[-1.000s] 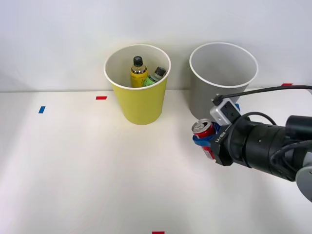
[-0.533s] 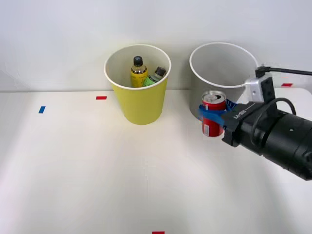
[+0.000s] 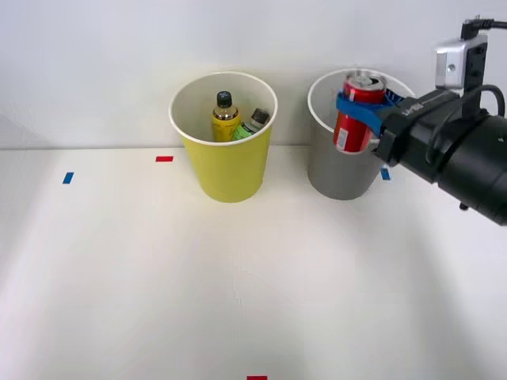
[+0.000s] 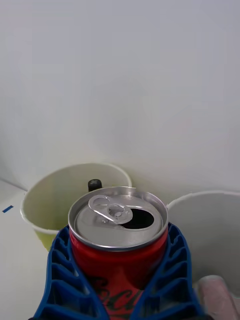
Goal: Put cans in the gray bin, plastic bottles in the light green bin
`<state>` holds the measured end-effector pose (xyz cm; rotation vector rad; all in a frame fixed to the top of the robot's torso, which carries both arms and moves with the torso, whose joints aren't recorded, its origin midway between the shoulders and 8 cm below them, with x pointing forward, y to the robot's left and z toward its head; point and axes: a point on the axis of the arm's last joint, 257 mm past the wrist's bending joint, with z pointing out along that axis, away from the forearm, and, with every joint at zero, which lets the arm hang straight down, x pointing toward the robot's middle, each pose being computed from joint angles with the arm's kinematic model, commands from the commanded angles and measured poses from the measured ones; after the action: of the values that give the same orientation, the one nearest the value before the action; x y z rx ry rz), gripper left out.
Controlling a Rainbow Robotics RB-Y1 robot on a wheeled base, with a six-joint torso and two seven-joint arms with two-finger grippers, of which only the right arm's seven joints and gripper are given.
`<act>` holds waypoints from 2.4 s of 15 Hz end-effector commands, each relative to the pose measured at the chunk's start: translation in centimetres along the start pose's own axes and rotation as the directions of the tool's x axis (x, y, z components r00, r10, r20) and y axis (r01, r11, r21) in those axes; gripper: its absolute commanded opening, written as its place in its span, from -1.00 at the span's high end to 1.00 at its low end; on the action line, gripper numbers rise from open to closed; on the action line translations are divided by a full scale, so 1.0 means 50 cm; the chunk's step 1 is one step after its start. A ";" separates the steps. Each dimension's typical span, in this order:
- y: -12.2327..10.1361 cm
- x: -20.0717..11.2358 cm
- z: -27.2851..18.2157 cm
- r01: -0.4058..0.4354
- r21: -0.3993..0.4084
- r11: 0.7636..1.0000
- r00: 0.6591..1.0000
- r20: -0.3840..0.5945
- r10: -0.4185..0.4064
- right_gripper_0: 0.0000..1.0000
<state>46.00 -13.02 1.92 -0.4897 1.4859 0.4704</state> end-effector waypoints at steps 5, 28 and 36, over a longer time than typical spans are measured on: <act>-0.175 -0.029 0.089 -0.031 0.130 0.991 0.999 0.013 0.030 1.00; -0.228 0.013 0.202 0.066 0.178 0.982 0.995 -0.087 -0.051 -1.00; -0.191 0.034 0.113 -0.032 0.203 0.979 0.992 0.130 0.006 -1.00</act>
<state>57.24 -17.78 0.94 -0.2979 1.4272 0.3438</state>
